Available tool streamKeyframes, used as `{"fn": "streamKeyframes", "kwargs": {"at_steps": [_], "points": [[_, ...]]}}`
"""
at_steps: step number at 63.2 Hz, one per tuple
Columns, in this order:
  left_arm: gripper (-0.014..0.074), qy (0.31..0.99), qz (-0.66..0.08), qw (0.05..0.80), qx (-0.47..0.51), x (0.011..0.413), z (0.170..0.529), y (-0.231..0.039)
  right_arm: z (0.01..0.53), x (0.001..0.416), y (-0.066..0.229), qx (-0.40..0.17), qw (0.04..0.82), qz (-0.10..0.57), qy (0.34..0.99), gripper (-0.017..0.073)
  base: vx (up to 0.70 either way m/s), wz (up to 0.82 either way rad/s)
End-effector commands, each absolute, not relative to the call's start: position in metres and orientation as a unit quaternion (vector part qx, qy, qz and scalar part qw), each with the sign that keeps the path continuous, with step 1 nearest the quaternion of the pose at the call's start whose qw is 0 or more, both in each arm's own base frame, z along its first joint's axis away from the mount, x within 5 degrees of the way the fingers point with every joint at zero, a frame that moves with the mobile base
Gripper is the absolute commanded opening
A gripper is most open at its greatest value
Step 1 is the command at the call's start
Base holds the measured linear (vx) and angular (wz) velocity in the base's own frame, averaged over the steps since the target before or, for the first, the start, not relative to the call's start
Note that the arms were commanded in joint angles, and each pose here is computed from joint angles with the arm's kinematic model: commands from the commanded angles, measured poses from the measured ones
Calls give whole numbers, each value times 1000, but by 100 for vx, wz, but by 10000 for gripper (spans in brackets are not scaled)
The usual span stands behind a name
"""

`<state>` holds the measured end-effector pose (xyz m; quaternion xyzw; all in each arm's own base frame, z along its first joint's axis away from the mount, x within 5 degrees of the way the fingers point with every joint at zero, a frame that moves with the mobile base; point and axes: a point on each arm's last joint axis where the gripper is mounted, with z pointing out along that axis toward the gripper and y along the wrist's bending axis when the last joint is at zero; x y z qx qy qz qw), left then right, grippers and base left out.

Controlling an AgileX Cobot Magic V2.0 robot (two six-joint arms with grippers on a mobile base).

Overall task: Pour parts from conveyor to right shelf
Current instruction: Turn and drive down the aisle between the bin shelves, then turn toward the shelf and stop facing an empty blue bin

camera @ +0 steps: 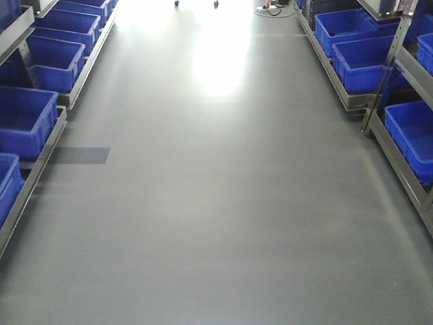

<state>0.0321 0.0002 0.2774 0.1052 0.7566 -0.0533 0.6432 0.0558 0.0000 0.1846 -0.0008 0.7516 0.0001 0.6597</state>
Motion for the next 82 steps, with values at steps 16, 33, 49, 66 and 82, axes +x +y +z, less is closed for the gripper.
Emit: {"fn": "streamKeyframes", "kwargs": {"at_steps": [16, 33, 49, 66, 82], "points": [[-6, 727, -64, 676, 103, 32, 291, -1, 187, 56, 0, -7, 687, -4, 727, -9, 70, -8], [-6, 727, -64, 676, 103, 32, 291, -1, 187, 56, 0, -7, 687, -4, 727, -9, 68, -5], [-6, 727, -64, 676, 103, 32, 291, -1, 187, 56, 0, -7, 687, -4, 727, -9, 67, 8], [-6, 727, -64, 676, 103, 32, 291, -1, 187, 56, 0, -7, 685, -4, 728, -9, 63, 11], [-6, 726, -64, 676, 103, 32, 291, -1, 187, 56, 0, -7, 685, -4, 728, -9, 57, 9]]}}
